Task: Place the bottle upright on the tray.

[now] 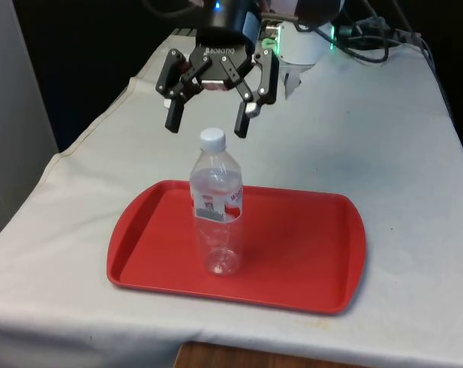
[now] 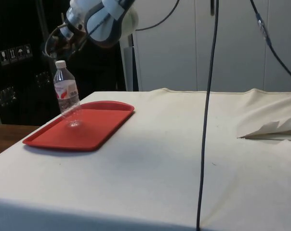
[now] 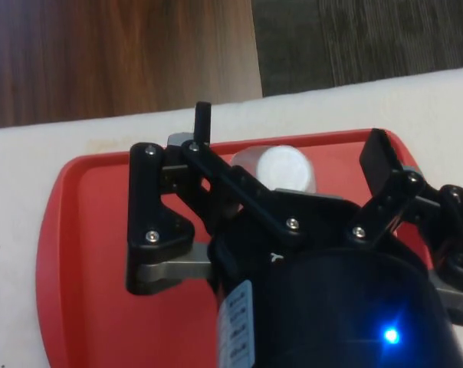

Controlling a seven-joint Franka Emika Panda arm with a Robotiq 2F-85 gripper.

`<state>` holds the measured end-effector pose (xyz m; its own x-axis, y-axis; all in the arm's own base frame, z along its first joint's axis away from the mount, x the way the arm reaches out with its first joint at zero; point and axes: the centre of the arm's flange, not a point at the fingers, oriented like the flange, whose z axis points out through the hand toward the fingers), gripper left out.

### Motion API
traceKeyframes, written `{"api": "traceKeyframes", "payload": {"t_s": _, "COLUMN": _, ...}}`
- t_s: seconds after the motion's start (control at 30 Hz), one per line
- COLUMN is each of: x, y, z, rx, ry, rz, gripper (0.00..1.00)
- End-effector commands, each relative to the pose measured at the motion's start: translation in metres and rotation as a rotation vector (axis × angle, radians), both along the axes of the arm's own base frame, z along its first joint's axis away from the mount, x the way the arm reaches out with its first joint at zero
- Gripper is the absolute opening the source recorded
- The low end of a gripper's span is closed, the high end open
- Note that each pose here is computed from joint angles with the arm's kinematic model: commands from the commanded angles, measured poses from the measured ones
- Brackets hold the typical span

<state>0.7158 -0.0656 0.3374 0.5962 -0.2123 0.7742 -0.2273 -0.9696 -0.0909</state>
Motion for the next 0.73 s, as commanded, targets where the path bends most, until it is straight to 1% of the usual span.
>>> {"api": "traceKeyframes", "payload": {"t_s": 0.0, "x": -0.001, "y": -0.001, "z": 0.005, "rx": 0.002, "ry": -0.011, "rz": -0.008, "gripper": 1.00}}
{"api": "traceKeyframes", "payload": {"t_s": 0.1, "x": 0.000, "y": -0.002, "z": 0.012, "rx": 0.003, "ry": -0.021, "rz": -0.009, "gripper": 1.00}}
{"api": "traceKeyframes", "payload": {"t_s": 0.13, "x": 0.000, "y": 0.000, "z": 0.010, "rx": 0.001, "ry": -0.014, "rz": 0.000, "gripper": 1.00}}
{"api": "traceKeyframes", "payload": {"t_s": 0.17, "x": 0.000, "y": -0.002, "z": 0.014, "rx": 0.003, "ry": -0.025, "rz": -0.009, "gripper": 1.00}}
{"api": "traceKeyframes", "payload": {"t_s": 0.2, "x": 0.000, "y": -0.002, "z": 0.019, "rx": 0.004, "ry": -0.033, "rz": -0.009, "gripper": 1.00}}
{"api": "traceKeyframes", "payload": {"t_s": 0.37, "x": 0.001, "y": -0.003, "z": 0.028, "rx": 0.005, "ry": -0.047, "rz": -0.011, "gripper": 1.00}}
{"api": "traceKeyframes", "payload": {"t_s": 0.4, "x": 0.001, "y": -0.001, "z": 0.028, "rx": 0.002, "ry": -0.042, "rz": -0.003, "gripper": 1.00}}
{"api": "traceKeyframes", "payload": {"t_s": 0.43, "x": 0.001, "y": -0.003, "z": 0.031, "rx": 0.005, "ry": -0.051, "rz": -0.011, "gripper": 1.00}}
{"api": "traceKeyframes", "payload": {"t_s": 0.5, "x": 0.001, "y": -0.003, "z": 0.034, "rx": 0.005, "ry": -0.056, "rz": -0.011, "gripper": 1.00}}
{"api": "traceKeyframes", "payload": {"t_s": 0.57, "x": 0.001, "y": -0.003, "z": 0.035, "rx": 0.005, "ry": -0.059, "rz": -0.011, "gripper": 1.00}}
{"api": "traceKeyframes", "payload": {"t_s": 0.7, "x": 0.001, "y": -0.002, "z": 0.035, "rx": 0.002, "ry": -0.053, "rz": -0.005, "gripper": 1.00}}
